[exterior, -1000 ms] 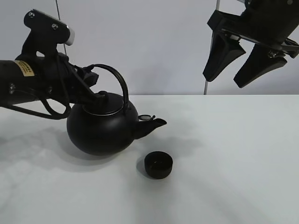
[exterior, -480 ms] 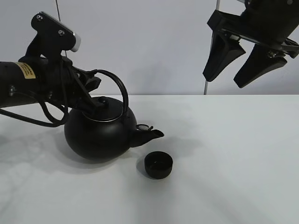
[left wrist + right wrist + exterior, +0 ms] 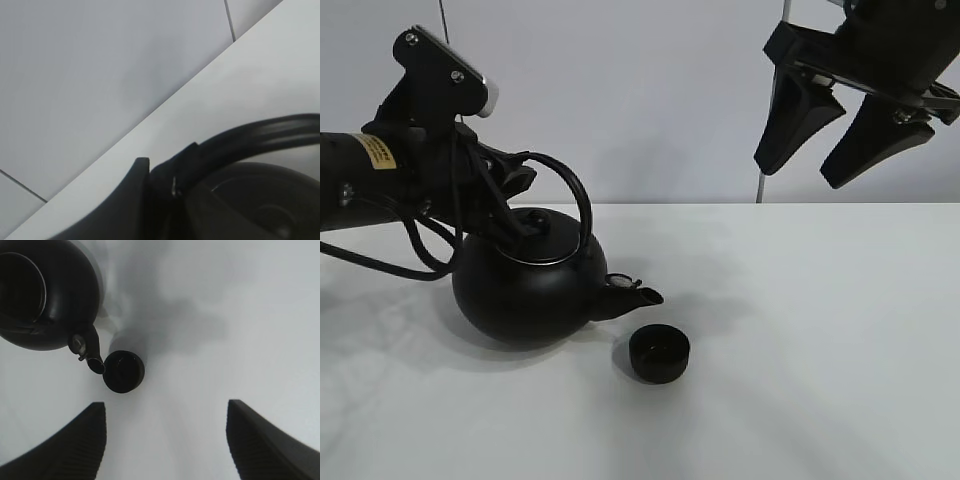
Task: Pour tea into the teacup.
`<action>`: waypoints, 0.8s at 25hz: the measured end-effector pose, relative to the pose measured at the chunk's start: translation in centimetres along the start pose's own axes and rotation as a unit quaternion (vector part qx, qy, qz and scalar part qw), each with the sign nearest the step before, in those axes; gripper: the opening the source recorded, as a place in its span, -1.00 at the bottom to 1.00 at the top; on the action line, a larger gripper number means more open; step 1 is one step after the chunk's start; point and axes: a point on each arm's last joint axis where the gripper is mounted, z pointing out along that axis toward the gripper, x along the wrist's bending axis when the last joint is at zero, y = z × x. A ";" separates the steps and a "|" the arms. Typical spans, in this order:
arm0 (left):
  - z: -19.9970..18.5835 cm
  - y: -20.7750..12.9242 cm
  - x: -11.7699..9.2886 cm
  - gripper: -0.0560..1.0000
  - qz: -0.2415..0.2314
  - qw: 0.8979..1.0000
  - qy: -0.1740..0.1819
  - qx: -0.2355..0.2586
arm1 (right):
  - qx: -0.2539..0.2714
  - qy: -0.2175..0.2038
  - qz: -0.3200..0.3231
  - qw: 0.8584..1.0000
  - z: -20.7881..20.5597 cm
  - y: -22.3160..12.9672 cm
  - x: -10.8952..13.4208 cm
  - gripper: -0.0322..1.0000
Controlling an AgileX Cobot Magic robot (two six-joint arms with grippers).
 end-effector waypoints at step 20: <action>0.0 0.2 -0.3 -0.70 0.040 0.999 -0.010 -0.006 | 0.000 0.000 0.000 1.000 0.0 0.0 0.0 -0.02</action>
